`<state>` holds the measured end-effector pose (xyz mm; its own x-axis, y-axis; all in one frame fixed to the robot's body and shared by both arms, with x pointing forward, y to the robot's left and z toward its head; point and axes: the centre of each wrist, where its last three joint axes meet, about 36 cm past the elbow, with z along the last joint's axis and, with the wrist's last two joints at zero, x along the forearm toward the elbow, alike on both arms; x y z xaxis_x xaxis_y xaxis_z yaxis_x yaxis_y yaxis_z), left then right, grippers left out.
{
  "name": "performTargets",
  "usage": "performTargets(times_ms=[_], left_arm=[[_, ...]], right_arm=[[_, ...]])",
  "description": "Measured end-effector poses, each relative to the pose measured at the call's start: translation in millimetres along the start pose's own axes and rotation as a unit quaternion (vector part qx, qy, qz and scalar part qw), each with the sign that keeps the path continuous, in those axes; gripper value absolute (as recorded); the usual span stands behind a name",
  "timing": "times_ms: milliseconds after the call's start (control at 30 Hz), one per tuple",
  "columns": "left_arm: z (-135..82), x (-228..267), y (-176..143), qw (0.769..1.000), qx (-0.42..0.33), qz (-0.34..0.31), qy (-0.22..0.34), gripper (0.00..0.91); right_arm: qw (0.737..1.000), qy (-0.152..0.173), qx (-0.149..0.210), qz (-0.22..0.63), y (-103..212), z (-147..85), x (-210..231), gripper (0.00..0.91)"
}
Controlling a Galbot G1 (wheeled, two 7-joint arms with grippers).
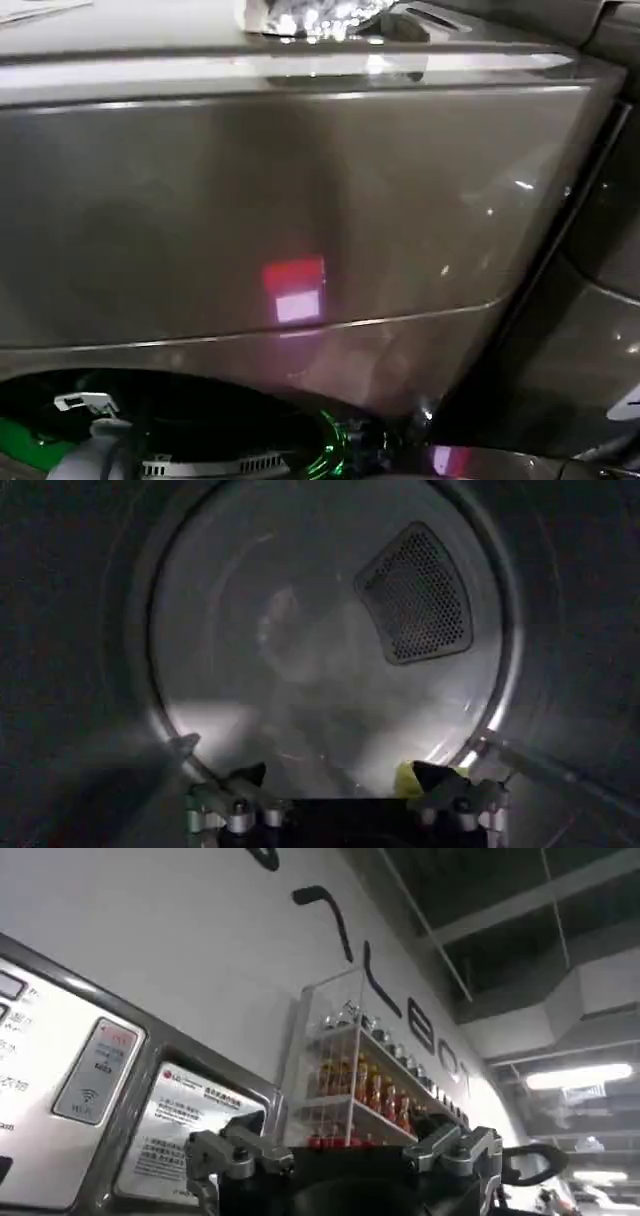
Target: Grasp the clothes from the dryer.
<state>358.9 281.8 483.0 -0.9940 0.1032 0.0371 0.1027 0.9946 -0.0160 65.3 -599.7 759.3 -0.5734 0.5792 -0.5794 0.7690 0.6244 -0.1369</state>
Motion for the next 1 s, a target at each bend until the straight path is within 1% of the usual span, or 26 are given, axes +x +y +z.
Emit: performTargets(times_ms=[233,433,600,733,1000], left_arm=[[4,-43,7,1.000,0.004,0.006,-0.016,0.907],[8,-96,10,1.000,0.007,0.006,-0.021,0.907],[6,-140,10,1.000,0.012,0.006,-0.025,0.907],[5,-174,12,1.000,0.007,0.005,-0.020,0.907],[3,-231,12,1.000,-0.002,0.011,0.001,0.907]], right_arm=[[1.000,0.005,0.010,0.006,-5,-8,2,0.907],[1.000,0.012,0.022,0.013,-9,-15,4,0.907],[0.999,0.024,0.027,0.014,-10,-22,7,0.907],[0.999,0.036,0.028,0.019,-11,-27,7,0.907],[0.998,0.043,0.030,0.019,-12,-28,6,0.907]])
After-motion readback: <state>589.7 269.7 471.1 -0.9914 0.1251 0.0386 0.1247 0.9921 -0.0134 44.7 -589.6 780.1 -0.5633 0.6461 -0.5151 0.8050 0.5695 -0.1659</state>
